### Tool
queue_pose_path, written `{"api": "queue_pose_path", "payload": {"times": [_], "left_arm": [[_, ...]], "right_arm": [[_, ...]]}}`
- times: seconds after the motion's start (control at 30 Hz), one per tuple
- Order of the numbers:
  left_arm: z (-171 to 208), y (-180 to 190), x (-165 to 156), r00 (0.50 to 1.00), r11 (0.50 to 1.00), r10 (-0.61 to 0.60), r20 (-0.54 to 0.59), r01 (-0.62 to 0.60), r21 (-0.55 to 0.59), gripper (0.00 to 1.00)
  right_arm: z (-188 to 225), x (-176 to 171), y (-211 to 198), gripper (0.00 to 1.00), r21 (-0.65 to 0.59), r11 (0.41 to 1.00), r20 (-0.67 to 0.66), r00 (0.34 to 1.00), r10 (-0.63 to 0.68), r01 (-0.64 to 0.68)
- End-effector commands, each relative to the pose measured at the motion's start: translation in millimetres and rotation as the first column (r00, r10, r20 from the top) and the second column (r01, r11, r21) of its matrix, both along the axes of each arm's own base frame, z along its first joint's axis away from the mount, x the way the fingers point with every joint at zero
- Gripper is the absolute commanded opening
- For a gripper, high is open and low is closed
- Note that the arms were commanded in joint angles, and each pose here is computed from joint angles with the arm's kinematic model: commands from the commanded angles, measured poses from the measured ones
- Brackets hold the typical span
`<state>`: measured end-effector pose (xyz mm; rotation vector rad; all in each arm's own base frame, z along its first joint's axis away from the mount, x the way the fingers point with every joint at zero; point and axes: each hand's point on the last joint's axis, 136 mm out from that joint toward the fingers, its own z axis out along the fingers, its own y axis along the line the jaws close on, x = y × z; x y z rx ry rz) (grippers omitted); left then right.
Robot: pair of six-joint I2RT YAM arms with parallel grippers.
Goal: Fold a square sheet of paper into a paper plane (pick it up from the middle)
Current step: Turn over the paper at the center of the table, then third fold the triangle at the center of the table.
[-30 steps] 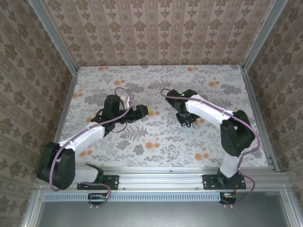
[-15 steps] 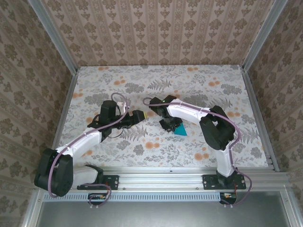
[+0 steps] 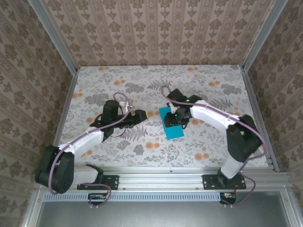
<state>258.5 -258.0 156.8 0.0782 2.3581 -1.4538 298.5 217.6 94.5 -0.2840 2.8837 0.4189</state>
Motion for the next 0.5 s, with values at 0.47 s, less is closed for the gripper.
{"api": "queue_pose_path", "payload": {"times": [0.47], "left_arm": [[-60, -87, 14, 0.967, 0.862, -0.247, 0.064, 0.189, 0.471, 0.52]], "right_arm": [[-11, -21, -66, 0.58, 0.318, 0.914, -0.092, 0.967, -0.236, 0.253]]}}
